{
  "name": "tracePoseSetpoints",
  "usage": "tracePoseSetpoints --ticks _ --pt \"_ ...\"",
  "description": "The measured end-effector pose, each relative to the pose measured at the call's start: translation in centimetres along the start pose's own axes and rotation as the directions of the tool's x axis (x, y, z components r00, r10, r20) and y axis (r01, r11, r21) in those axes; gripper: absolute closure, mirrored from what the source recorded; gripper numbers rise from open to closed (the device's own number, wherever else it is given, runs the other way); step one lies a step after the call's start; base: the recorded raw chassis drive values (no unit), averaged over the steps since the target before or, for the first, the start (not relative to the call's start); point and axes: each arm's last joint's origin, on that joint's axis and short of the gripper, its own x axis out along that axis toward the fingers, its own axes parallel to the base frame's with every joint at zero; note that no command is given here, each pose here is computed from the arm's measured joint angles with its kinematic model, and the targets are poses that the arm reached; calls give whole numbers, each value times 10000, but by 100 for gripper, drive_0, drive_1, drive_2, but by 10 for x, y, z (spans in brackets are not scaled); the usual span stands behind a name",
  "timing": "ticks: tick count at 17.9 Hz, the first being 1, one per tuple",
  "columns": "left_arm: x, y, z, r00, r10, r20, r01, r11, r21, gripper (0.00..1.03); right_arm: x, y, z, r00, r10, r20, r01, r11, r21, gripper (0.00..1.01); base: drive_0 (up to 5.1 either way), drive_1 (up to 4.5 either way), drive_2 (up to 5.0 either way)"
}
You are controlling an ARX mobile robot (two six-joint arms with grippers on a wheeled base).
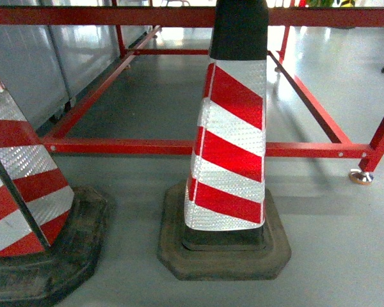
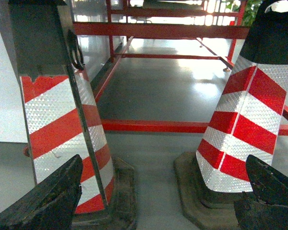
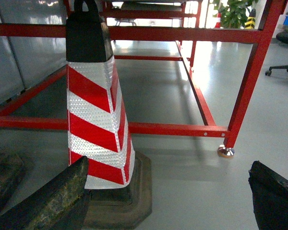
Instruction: Place box next to blue box on left shelf
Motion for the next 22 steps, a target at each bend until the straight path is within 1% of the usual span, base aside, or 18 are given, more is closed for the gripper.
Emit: tracePoseSetpoints --ticks 22 --pt "0 0 0 10000 23 8 -23 10000 -11 5 0 0 0 10000 15 -15 -15 10000 -15 3 0 0 0"
